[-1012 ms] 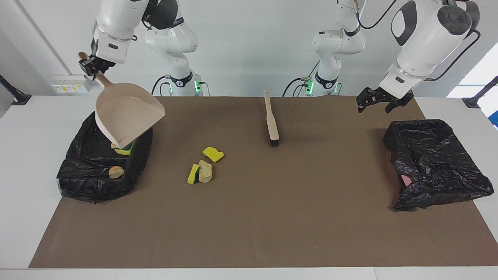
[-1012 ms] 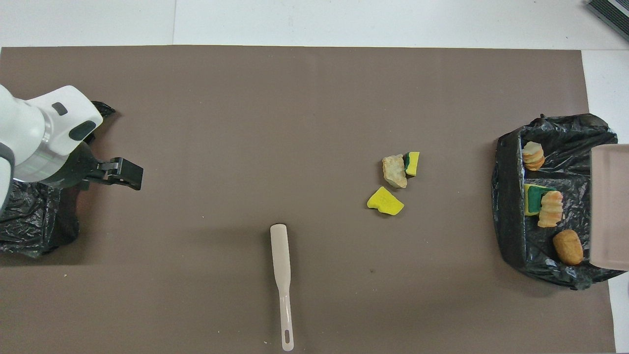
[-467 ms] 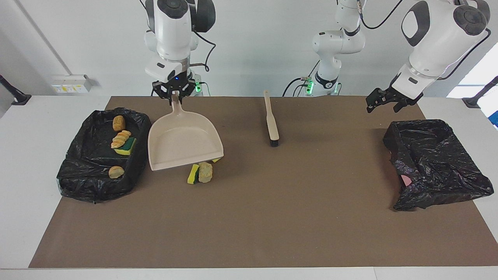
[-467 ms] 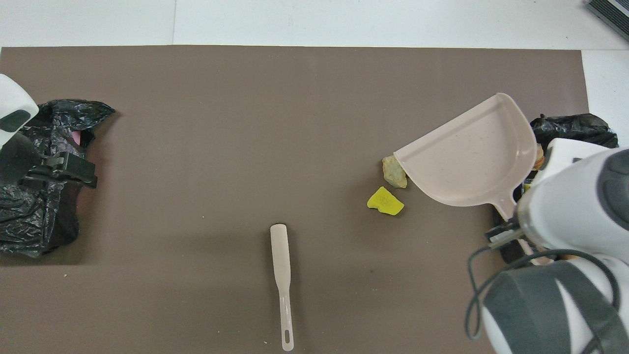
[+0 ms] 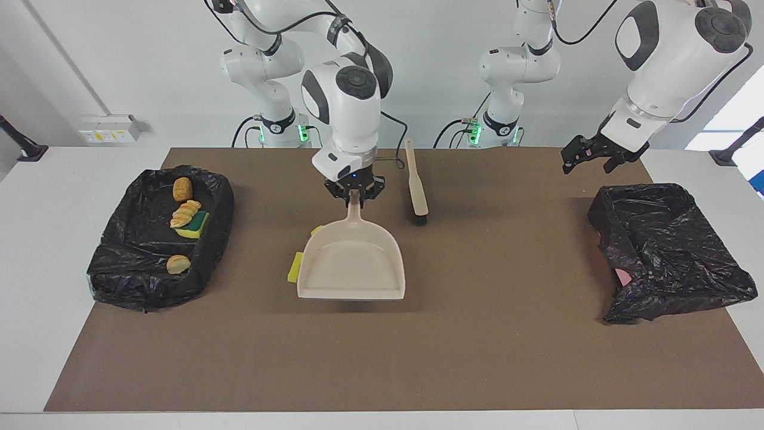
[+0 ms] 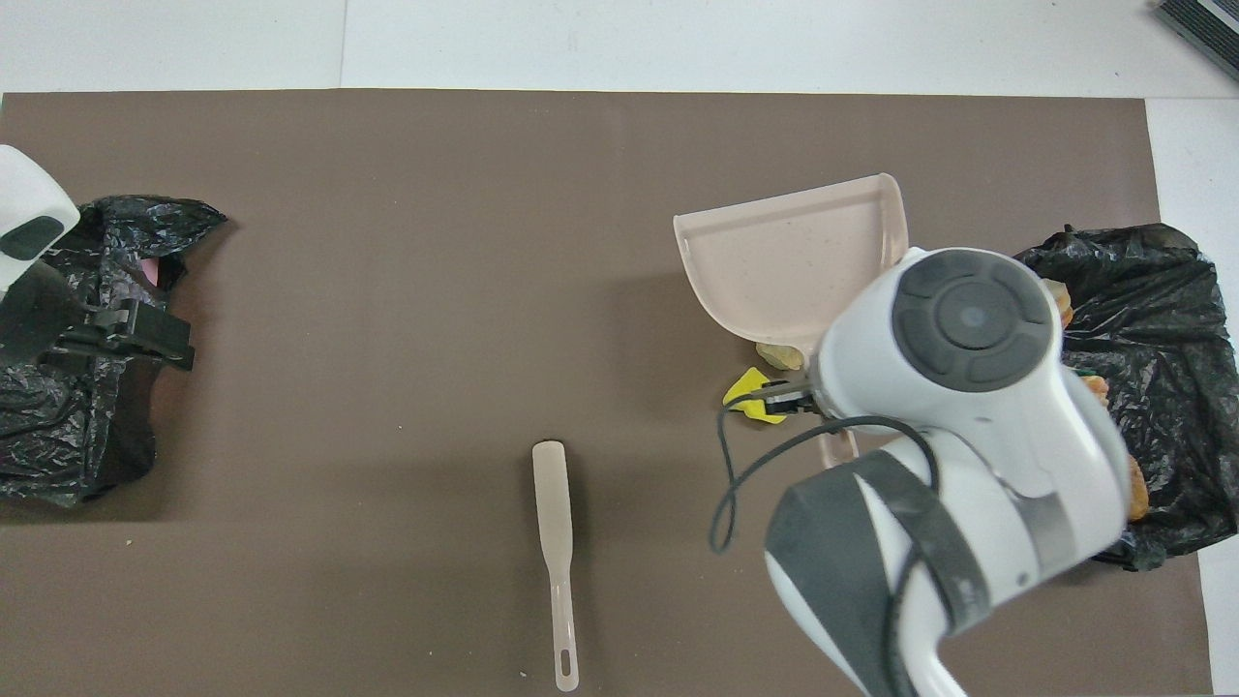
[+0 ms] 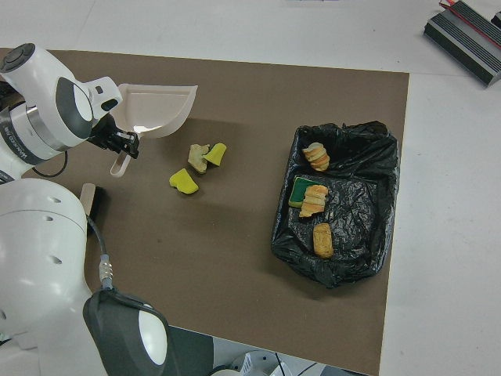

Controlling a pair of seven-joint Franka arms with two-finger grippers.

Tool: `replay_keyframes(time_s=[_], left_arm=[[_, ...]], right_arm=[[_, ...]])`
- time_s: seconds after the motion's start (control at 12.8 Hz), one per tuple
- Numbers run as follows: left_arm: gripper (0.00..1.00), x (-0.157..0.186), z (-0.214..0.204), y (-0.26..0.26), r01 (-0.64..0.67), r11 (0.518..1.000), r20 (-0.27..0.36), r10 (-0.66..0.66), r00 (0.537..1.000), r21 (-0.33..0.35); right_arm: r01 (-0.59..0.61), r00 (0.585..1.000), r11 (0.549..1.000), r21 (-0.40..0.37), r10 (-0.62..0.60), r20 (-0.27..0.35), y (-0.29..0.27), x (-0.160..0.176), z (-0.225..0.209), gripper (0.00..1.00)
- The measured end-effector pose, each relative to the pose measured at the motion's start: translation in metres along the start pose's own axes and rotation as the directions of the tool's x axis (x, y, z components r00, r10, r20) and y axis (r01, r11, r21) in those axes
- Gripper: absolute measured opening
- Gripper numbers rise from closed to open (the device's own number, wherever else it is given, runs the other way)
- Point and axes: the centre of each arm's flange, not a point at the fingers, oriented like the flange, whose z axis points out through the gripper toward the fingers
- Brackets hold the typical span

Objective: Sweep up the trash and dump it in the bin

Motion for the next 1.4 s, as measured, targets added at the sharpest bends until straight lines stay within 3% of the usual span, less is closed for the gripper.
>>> replay_keyframes(time_s=[0.39,0.62,0.78,1.09,1.25,1.4], left_arm=[[1.00,0.002,-0.003,0.003,-0.011,1.000,-0.025,0.011,1.000,-0.002],[1.00,0.002,-0.003,0.004,-0.030,1.000,-0.026,0.030,0.999,-0.001],[1.00,0.001,-0.003,0.005,-0.032,0.999,-0.025,0.032,0.999,-0.001],[1.00,0.003,-0.003,0.009,-0.040,0.999,-0.044,0.040,0.998,-0.001],[1.00,0.008,0.002,0.024,-0.066,0.998,-0.073,0.065,0.995,0.001],[1.00,0.015,0.015,0.050,-0.107,0.994,-0.104,0.107,0.989,0.004]], right_arm=[[0.012,1.000,0.997,0.077,-0.012,-0.001,-0.111,0.019,0.069,0.32],[0.042,0.999,0.998,0.043,-0.042,-0.010,-0.131,0.022,0.105,0.32],[0.042,0.999,0.998,0.047,-0.041,-0.014,-0.131,0.023,0.103,0.33],[0.025,0.999,0.997,0.067,-0.021,-0.048,-0.119,0.032,0.070,0.76],[0.009,0.999,0.997,0.074,-0.006,-0.035,-0.110,0.026,0.040,0.99],[0.022,1.000,0.999,0.036,-0.022,0.004,-0.094,0.015,0.009,1.00]])
